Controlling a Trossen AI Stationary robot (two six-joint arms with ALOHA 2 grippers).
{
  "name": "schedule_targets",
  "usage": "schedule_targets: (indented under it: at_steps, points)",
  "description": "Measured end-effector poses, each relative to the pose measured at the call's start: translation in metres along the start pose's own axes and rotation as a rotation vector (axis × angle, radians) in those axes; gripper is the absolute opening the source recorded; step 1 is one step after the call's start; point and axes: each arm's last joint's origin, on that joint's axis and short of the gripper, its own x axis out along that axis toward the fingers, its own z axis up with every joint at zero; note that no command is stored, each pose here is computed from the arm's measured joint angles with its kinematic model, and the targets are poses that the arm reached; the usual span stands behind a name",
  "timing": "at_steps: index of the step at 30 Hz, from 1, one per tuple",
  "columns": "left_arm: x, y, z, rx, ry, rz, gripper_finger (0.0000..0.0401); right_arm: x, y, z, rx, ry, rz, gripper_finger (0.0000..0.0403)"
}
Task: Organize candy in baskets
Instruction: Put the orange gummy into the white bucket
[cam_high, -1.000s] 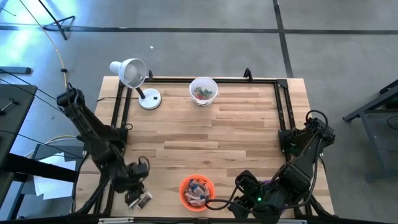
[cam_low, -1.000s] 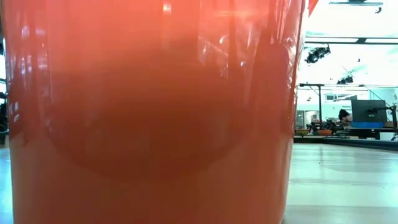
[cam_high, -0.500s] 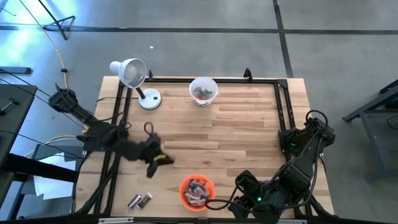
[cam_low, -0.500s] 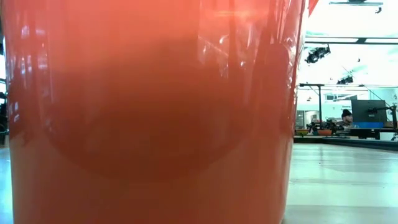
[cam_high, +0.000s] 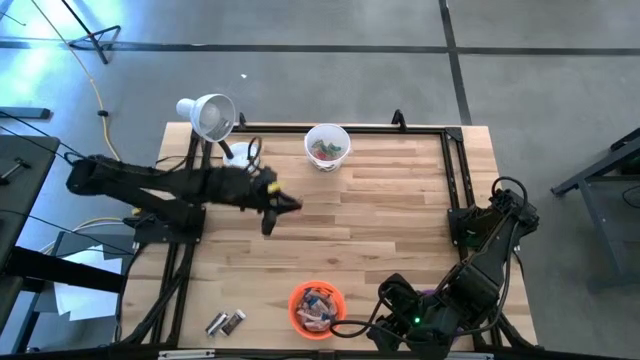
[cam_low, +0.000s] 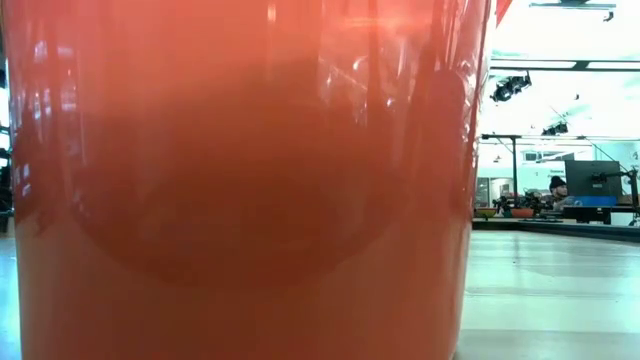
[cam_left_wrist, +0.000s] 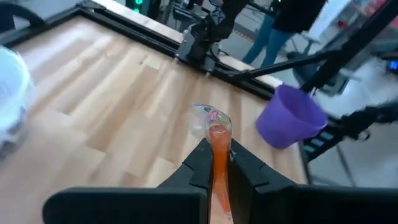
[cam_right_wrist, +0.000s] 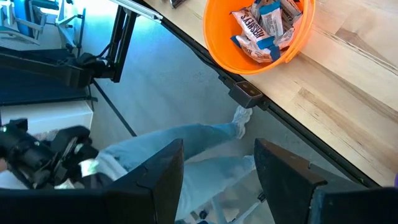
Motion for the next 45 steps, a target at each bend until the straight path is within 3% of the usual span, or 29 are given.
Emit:
schedule_targets:
  at_steps: [10, 20, 27, 31, 36, 45]
  points:
    - [0.013, 0.062, 0.027, 0.166, -0.042, -0.025, 0.0014, 0.0, 0.0, 0.0, 0.0, 0.0, 0.0, 0.019]
    - [0.048, 0.115, 0.038, 0.145, -0.119, 0.038, 0.0036, 0.0, 0.0, 0.0, 0.0, 0.0, 0.0, 0.019]
    - [0.073, 0.147, 0.068, 0.202, -0.157, 0.116, 0.0045, 0.0, 0.0, 0.0, 0.0, 0.0, 0.0, 0.019]
    - [0.086, 0.161, 0.079, 0.183, -0.136, 0.144, 0.0051, 0.0, 0.0, 0.0, 0.0, 0.0, 0.0, 0.019]
    - [0.096, 0.175, 0.076, 0.147, -0.065, 0.183, 0.006, 0.0, 0.0, 0.0, 0.0, 0.0, 0.0, 0.019]
    - [0.092, 0.187, 0.078, 0.121, -0.096, 0.353, 0.009, 0.0, 0.0, 0.0, 0.0, 0.0, 0.0, 0.019]
